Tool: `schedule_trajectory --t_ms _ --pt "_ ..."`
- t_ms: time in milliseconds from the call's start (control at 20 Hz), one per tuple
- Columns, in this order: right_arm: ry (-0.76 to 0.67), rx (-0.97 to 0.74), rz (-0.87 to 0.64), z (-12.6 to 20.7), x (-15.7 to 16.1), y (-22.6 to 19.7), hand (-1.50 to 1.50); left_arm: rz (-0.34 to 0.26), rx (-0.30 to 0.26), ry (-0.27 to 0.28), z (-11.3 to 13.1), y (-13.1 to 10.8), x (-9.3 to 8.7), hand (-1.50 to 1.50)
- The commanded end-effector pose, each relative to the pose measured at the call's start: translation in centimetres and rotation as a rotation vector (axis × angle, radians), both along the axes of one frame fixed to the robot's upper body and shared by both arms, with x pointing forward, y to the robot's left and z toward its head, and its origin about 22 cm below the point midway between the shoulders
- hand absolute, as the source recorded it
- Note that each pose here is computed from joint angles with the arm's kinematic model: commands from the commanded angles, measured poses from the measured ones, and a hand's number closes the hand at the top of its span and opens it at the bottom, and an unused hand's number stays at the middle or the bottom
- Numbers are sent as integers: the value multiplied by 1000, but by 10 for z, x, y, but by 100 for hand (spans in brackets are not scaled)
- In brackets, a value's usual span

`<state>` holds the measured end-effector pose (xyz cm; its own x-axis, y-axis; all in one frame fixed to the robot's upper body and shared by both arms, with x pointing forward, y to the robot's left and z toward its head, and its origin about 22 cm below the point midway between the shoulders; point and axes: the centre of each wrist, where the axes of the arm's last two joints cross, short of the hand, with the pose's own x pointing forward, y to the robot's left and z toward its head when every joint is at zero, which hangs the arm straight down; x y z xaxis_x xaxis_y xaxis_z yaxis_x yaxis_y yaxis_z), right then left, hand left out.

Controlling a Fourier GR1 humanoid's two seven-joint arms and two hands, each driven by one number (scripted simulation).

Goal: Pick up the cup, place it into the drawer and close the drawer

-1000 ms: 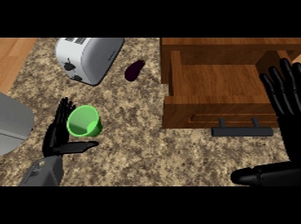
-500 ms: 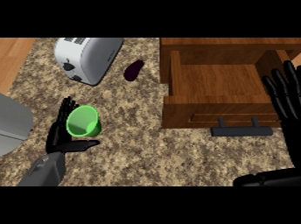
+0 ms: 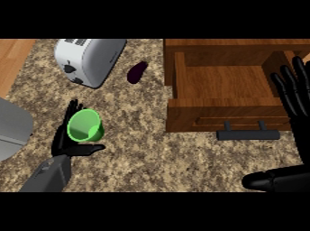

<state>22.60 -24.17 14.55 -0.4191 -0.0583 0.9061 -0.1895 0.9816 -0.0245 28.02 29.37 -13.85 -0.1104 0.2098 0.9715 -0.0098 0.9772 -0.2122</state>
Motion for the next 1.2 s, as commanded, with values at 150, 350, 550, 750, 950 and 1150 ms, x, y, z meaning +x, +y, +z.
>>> schedule_trajectory --t_ms 150,350,550,750,950,1150 --pt "16 -10 -4 10 -3 15 -150 -83 -128 -71 1 -12 5 150" --pt "-10 -9 -15 9 -4 1 -150 -113 -174 -132 -1 -12 2 150" --pt "6 0 8 2 -9 5 -150 -70 -86 -184 -5 -20 -2 150" --pt "-8 10 -4 1 -9 4 -150 -6 -68 -251 13 -18 20 150" --pt "-12 -5 -14 -6 -11 2 -150 66 -42 -275 8 -16 8 150" --pt "9 -16 -13 0 -9 6 -150 120 -48 -299 -1 -8 -9 150"
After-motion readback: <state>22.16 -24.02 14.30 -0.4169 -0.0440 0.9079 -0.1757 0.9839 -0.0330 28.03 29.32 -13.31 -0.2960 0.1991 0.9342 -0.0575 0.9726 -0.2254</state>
